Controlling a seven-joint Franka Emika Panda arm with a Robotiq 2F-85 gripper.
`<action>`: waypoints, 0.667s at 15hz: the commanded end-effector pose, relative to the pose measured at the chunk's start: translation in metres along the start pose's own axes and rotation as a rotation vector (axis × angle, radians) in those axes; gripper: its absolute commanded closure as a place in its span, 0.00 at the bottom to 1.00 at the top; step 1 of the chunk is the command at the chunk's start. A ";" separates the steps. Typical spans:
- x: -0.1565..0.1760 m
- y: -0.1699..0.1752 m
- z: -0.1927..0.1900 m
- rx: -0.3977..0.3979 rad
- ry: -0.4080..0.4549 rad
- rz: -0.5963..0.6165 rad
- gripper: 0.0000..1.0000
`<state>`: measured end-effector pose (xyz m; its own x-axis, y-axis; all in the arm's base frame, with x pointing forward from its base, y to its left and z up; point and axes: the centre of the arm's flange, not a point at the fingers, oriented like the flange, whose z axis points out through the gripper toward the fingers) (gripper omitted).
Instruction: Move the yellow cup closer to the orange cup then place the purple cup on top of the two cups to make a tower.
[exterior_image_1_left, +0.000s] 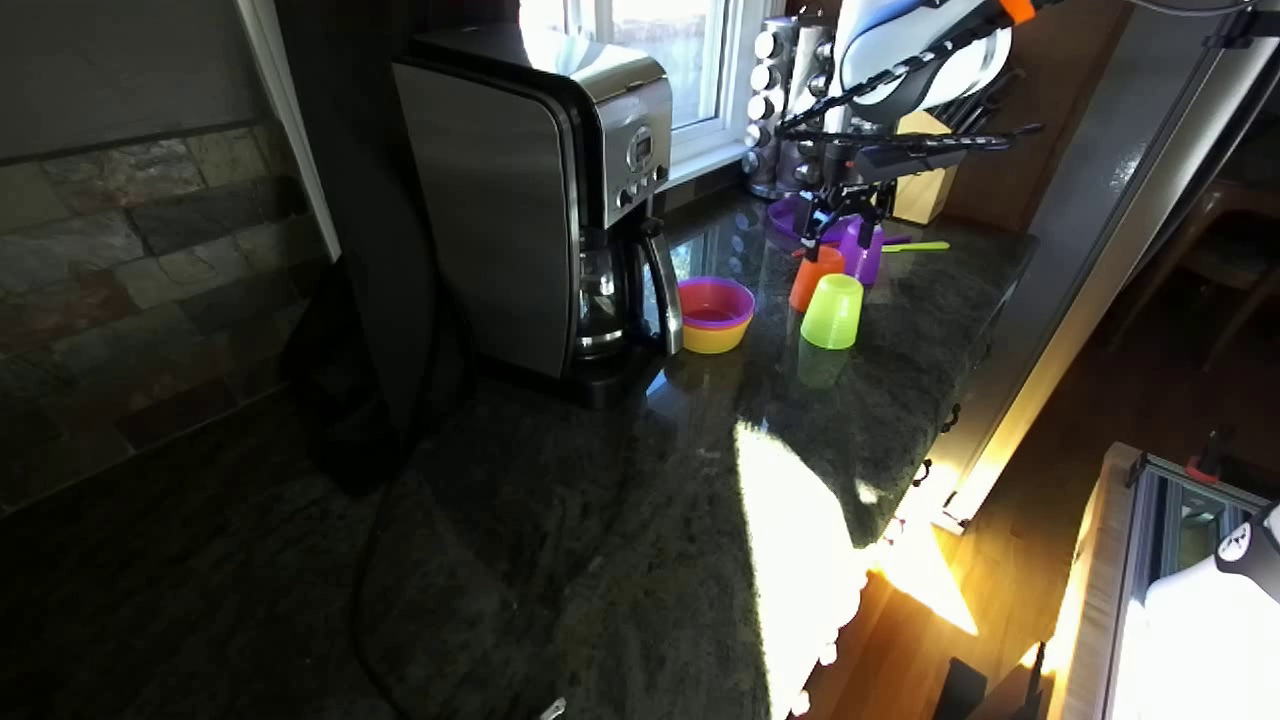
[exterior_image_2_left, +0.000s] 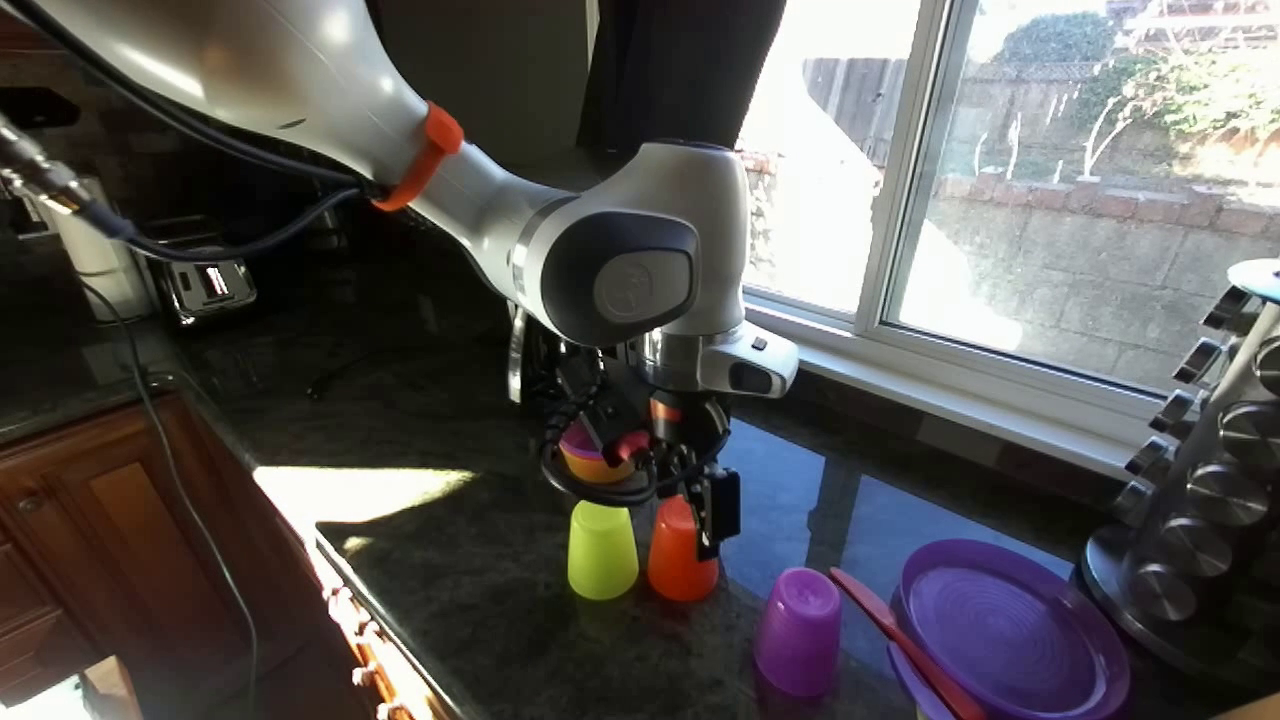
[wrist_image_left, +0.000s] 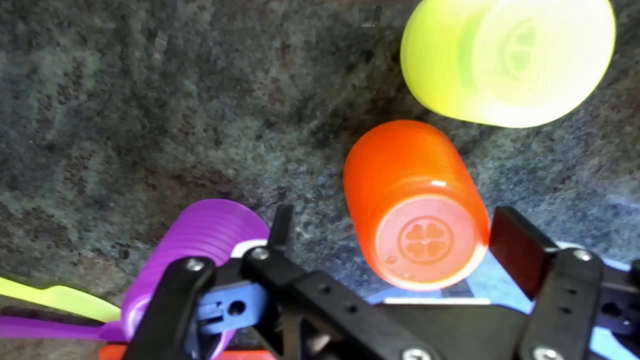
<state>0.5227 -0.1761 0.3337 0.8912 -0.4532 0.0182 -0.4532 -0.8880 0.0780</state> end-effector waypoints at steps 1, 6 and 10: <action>-0.023 0.043 -0.011 0.001 0.038 0.133 0.00; -0.020 0.088 -0.016 0.051 0.145 0.278 0.00; -0.014 0.114 -0.012 0.044 0.182 0.360 0.00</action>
<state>0.4704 -0.2625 0.3599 0.7087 -0.6793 0.1904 -0.6922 -0.7217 0.0017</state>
